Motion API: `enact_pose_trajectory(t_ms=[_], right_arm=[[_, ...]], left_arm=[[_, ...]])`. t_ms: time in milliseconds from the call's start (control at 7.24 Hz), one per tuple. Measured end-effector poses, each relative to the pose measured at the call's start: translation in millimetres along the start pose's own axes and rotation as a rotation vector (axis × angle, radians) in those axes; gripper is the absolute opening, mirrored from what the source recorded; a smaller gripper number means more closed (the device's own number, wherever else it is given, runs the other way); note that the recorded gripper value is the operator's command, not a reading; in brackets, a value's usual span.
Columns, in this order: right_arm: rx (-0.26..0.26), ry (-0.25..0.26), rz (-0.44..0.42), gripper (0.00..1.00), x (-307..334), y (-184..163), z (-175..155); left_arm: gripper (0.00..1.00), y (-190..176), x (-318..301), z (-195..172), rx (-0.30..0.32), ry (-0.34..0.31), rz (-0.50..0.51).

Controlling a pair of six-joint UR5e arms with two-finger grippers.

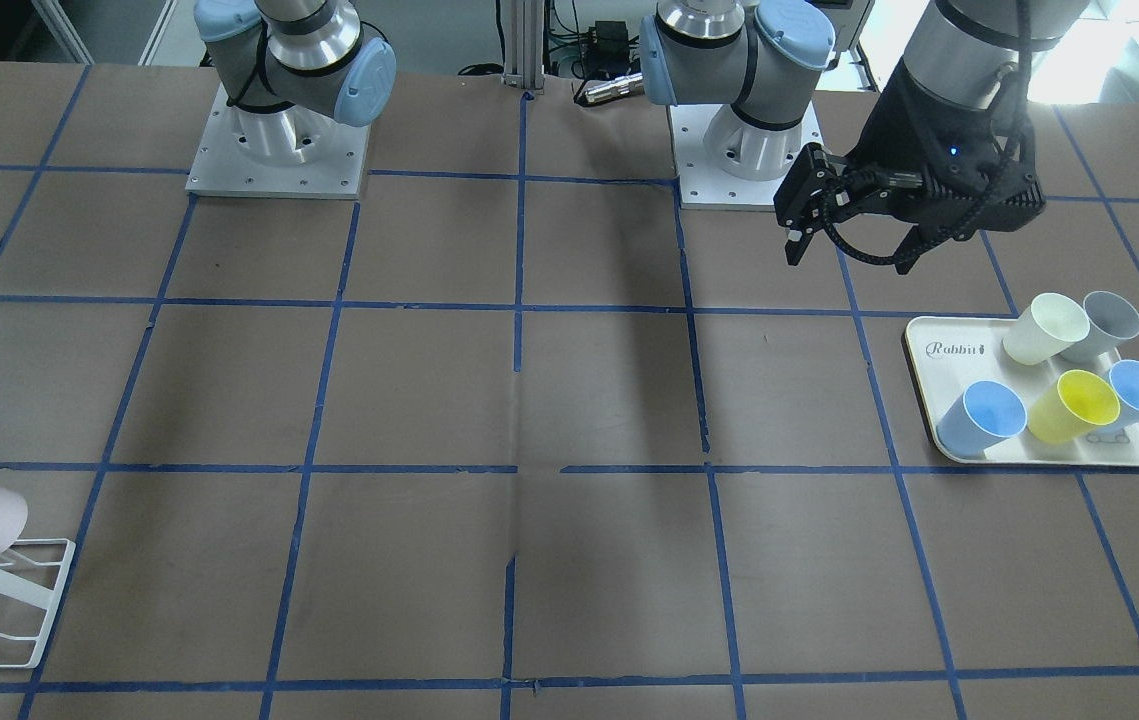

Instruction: Transfer IKEA cup to right arm and place on rack

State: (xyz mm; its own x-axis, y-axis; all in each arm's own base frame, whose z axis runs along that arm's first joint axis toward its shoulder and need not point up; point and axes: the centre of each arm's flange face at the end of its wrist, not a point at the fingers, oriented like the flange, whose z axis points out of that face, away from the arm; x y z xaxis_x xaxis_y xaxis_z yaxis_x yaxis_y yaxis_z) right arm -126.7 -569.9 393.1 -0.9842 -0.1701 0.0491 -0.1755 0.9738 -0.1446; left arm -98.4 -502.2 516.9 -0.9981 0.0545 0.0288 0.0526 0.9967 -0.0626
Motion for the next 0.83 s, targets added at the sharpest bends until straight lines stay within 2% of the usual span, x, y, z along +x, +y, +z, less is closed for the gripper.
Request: enact_pose_trajectory(t_ms=[414, 553, 829], right_arm=[[-0.091, -0.060, 0.165, 1.00, -81, 49, -89], [-0.106, -0.065, 0.202, 1.00, -118, 58, -107], [-0.138, -0.055, 0.214, 1.00, -184, 64, -121]], left_arm=[[1.00, 1, 0, -1, 0.001, 0.001, 0.000], [1.00, 2, 0, -3, 0.005, -0.002, 0.002], [1.00, 3, -1, -6, 0.015, -0.007, 0.008]])
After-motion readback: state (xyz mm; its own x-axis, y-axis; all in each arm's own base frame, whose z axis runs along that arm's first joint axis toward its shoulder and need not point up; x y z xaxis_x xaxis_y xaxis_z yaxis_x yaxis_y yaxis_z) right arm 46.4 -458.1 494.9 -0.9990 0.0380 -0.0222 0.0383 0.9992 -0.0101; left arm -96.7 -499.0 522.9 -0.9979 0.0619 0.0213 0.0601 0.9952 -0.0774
